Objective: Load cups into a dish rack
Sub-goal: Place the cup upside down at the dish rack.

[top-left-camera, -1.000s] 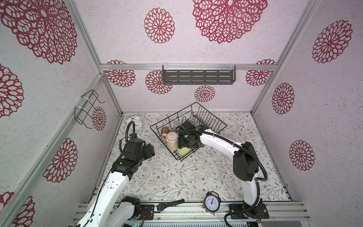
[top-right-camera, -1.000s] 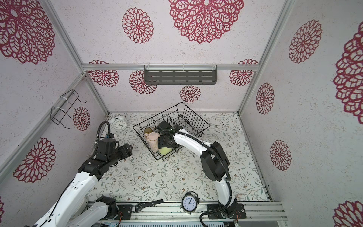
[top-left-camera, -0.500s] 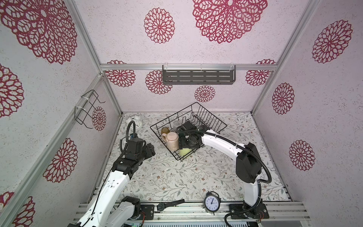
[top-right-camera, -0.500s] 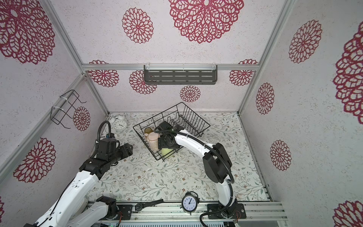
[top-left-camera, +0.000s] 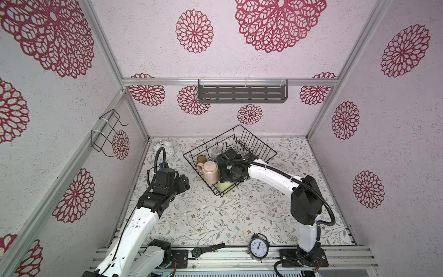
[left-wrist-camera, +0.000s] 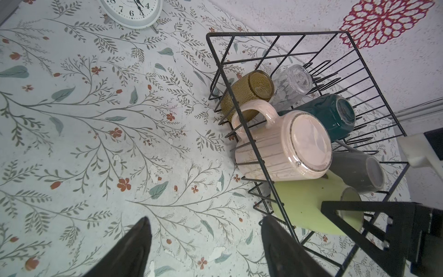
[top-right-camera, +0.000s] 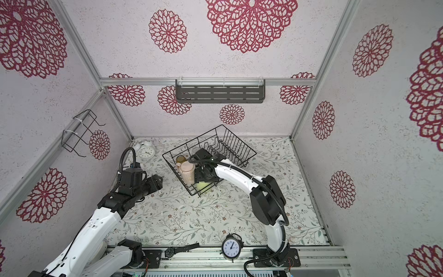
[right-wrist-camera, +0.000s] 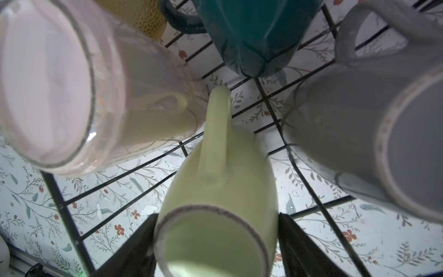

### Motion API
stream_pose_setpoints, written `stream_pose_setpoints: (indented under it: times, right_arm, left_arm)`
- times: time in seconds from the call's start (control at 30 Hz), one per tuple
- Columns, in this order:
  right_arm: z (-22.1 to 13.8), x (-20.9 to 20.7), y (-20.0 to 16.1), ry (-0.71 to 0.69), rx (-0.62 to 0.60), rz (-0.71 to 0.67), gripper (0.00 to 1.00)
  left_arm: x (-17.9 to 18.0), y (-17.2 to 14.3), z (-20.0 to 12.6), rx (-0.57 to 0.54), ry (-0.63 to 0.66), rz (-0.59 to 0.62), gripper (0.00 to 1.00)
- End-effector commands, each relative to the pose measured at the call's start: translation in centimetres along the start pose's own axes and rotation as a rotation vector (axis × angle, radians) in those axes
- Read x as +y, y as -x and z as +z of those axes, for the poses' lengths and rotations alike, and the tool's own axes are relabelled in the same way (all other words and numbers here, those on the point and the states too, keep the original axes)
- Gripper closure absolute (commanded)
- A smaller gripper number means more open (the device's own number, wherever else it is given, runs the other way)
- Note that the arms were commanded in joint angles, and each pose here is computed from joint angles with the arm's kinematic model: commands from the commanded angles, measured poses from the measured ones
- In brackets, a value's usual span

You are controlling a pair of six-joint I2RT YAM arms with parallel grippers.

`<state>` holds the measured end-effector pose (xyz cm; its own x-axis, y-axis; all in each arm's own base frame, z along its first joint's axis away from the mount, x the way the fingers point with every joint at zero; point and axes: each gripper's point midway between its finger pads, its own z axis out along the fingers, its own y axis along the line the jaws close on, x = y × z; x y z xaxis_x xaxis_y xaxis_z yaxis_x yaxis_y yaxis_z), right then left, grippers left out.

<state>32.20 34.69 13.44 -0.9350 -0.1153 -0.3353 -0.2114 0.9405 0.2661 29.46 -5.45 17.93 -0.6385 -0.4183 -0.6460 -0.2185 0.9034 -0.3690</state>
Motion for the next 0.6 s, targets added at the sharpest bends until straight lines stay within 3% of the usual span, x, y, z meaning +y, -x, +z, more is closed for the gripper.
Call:
stream_pose_setpoints:
  times: [0.0, 0.33, 0.57]
  right_arm:
    - [-2.0, 1.3, -1.3, 0.059, 0.031, -0.001, 0.28]
    - [-1.9, 2.4, -1.9, 0.078, 0.046, -0.019, 0.28]
    - [-2.4, 2.3, -1.6, 0.064, 0.025, -0.028, 0.18]
  left_arm:
    - [0.0, 0.5, 0.1, -0.018, -0.005, -0.018, 0.24]
    - [0.1, 0.4, 0.1, -0.018, -0.004, -0.019, 0.24]
    - [0.2, 0.5, -0.2, -0.026, 0.0, -0.016, 0.23]
